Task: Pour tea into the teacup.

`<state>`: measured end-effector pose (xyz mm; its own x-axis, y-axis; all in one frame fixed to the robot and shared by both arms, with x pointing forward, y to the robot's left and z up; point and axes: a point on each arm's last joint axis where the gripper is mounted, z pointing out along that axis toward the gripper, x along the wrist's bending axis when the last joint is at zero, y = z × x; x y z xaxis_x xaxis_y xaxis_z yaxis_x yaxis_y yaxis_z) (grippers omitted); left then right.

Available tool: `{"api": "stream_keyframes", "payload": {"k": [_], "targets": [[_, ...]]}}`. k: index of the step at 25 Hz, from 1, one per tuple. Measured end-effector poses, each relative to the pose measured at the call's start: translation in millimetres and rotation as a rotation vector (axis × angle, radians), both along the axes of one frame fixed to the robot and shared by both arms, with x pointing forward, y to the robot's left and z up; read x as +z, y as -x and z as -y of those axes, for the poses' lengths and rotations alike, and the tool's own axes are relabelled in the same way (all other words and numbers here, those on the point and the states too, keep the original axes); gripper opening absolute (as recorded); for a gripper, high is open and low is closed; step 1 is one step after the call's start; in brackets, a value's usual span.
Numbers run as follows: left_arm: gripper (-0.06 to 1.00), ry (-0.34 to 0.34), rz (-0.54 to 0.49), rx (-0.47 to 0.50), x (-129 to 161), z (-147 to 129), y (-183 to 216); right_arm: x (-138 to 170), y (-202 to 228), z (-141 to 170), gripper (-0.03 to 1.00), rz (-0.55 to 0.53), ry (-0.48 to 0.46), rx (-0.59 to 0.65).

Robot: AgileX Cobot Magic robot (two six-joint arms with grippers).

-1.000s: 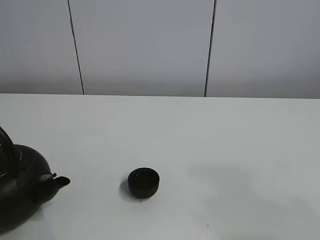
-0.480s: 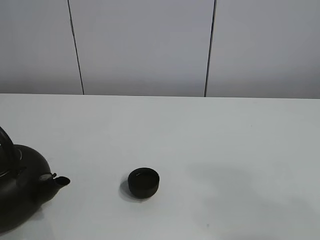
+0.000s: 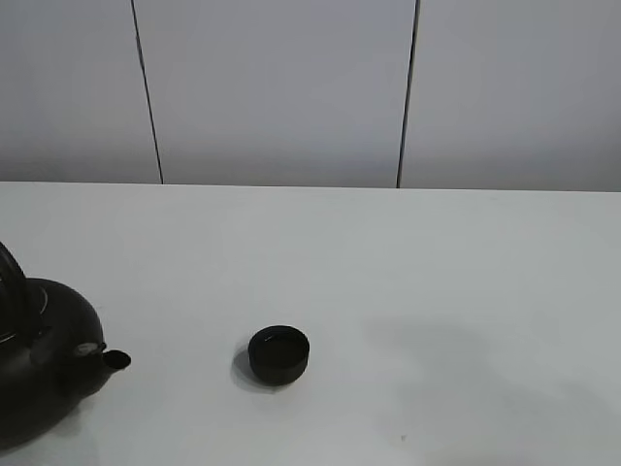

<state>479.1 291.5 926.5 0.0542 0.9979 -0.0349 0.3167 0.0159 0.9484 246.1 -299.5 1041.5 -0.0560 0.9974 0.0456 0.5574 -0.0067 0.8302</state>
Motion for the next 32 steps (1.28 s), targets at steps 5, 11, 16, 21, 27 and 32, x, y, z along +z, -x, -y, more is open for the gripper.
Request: {"api": "stream_keyframes", "payload": {"k": [5, 11, 16, 21, 27, 32], "targets": [[0.28, 0.009, -0.054, -0.049, 11.1, 4.8, -25.1, 0.0, 0.0, 0.0, 0.61, 0.000, 0.000, 0.000], [0.28, 0.010, -0.090, -0.070, 41.8, 7.1, -40.8, -0.1, 0.1, 0.0, 0.61, -0.001, 0.000, 0.000], [0.28, 0.029, -0.153, -0.012, 90.5, 5.6, -46.4, -0.1, 0.1, 0.0, 0.61, -0.001, 0.000, 0.000], [0.28, 0.058, -0.231, 0.100, 136.0, 4.2, -38.9, -0.1, 0.1, 0.0, 0.61, -0.001, 0.000, 0.000], [0.28, 0.082, -0.252, 0.136, 160.2, -8.6, -17.2, -0.1, 0.1, 0.0, 0.61, -0.001, 0.000, 0.000], [0.28, 0.035, -0.299, 0.202, 168.0, -44.2, 4.7, -0.1, 0.1, 0.0, 0.61, -0.001, 0.000, 0.000]]}}
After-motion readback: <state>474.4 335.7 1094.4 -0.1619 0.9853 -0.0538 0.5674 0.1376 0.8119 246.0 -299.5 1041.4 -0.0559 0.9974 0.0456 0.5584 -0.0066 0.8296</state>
